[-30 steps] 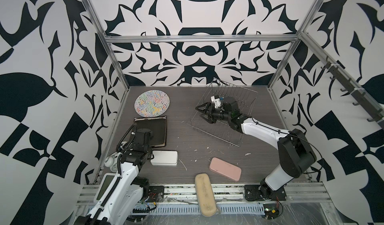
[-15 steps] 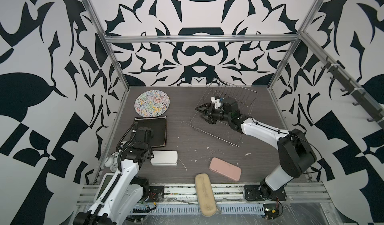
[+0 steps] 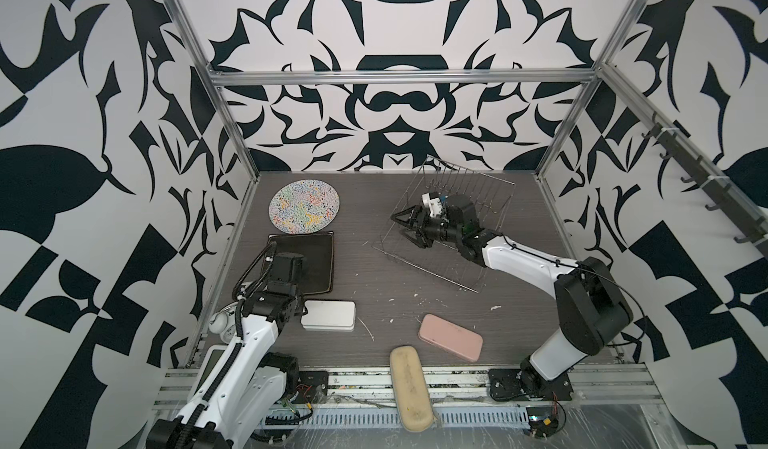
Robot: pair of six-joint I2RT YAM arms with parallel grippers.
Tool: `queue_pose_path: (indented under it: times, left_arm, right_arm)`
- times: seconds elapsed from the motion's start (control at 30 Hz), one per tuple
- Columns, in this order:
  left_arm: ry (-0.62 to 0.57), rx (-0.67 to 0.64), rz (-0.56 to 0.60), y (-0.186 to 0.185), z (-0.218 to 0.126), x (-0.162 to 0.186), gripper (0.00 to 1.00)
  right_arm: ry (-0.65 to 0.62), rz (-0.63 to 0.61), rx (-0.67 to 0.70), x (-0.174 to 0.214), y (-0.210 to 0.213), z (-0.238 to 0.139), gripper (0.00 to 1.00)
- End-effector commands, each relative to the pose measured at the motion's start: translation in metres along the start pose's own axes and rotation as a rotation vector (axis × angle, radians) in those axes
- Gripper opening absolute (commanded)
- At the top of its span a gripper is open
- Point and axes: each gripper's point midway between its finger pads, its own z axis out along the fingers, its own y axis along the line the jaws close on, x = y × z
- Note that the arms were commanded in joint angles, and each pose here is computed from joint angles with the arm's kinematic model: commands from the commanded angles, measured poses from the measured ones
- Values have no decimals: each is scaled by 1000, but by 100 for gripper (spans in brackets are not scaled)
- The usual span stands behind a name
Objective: Unload the plates from the dish rack
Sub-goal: 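Lower the black plate flat onto the flower-painted plate stack with the left gripper, then open the left gripper to release the black plate on the stack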
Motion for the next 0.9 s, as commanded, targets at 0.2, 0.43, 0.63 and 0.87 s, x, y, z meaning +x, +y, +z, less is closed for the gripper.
queue_pose_path:
  times: [0.2, 0.43, 0.63, 0.87]
  left_arm:
    - [-12, 9, 16, -14, -5, -3, 99]
    - [-10, 26, 96, -28, -11, -3, 100]
    - [16, 48, 208, -43, -11, 4, 99]
    - [76, 241, 569, -98, -17, 28, 99]
  right_arm:
    - [-15, -31, -55, -1, 17, -4, 74]
    - [-12, -30, -51, 0, 15, -4, 74]
    - [-16, -38, -54, 1, 13, -6, 76]
    - [-45, -119, 40, -4, -2, -19, 99]
